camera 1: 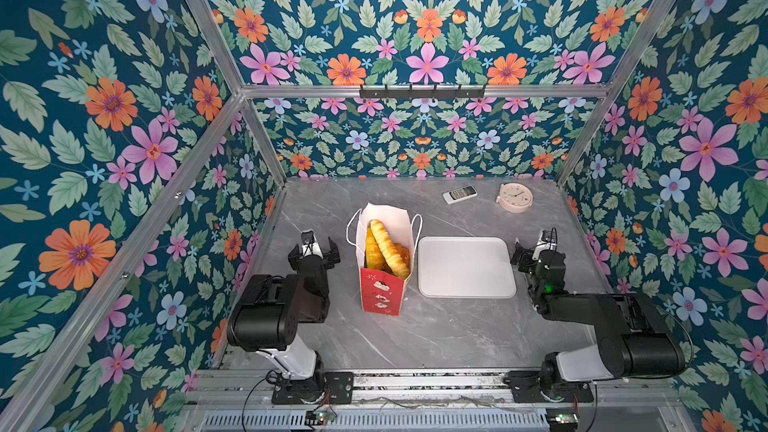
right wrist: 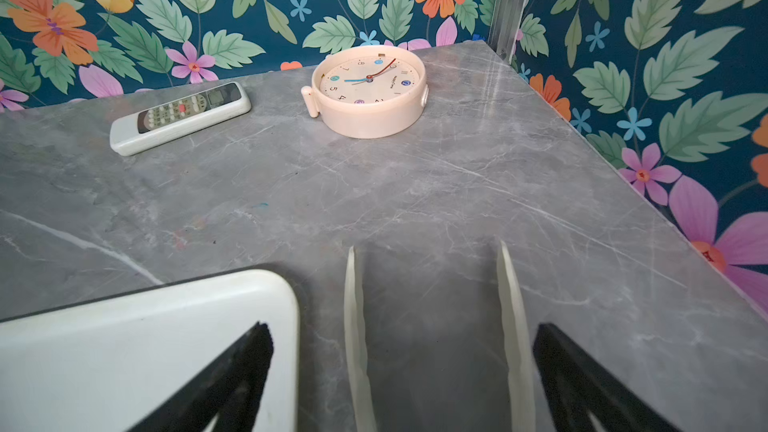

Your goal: Take the fake bread out of the paper bag

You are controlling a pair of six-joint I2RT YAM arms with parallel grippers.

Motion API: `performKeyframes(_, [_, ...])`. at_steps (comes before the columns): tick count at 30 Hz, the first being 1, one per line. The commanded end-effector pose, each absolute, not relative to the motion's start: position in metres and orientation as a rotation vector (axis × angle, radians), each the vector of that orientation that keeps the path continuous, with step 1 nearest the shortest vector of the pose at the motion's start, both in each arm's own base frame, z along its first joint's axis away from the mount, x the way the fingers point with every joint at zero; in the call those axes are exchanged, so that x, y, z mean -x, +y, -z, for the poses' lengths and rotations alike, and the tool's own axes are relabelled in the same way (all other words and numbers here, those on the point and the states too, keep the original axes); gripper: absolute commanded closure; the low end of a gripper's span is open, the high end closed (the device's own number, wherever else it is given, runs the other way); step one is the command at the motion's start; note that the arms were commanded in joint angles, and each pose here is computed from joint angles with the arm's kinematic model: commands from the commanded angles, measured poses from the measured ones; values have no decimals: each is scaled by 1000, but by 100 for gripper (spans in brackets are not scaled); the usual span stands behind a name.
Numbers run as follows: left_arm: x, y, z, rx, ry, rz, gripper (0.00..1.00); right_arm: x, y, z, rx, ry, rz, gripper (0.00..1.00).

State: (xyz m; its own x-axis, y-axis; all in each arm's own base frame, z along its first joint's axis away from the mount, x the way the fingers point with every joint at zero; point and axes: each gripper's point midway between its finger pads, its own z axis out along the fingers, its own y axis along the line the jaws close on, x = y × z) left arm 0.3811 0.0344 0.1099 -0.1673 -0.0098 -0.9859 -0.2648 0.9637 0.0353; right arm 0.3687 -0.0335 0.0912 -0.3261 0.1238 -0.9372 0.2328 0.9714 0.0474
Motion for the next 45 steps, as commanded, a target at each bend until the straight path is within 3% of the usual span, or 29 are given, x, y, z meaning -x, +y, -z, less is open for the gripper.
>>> performKeyframes(1, [-381,34,-117,203,1697,-229,0,-372,-33,-99,-251,1880,106,1])
performKeyframes(37, [-381,37,-120,219,1693,-239,0,-372,-34,-107,-256,1865,140,1])
performKeyframes(40, [-380,40,-138,236,1706,-253,0,-370,-34,-123,-265,1890,191,1])
performKeyframes(45, [-373,46,-206,366,1611,-201,9,-361,-30,-161,-353,1891,157,1])
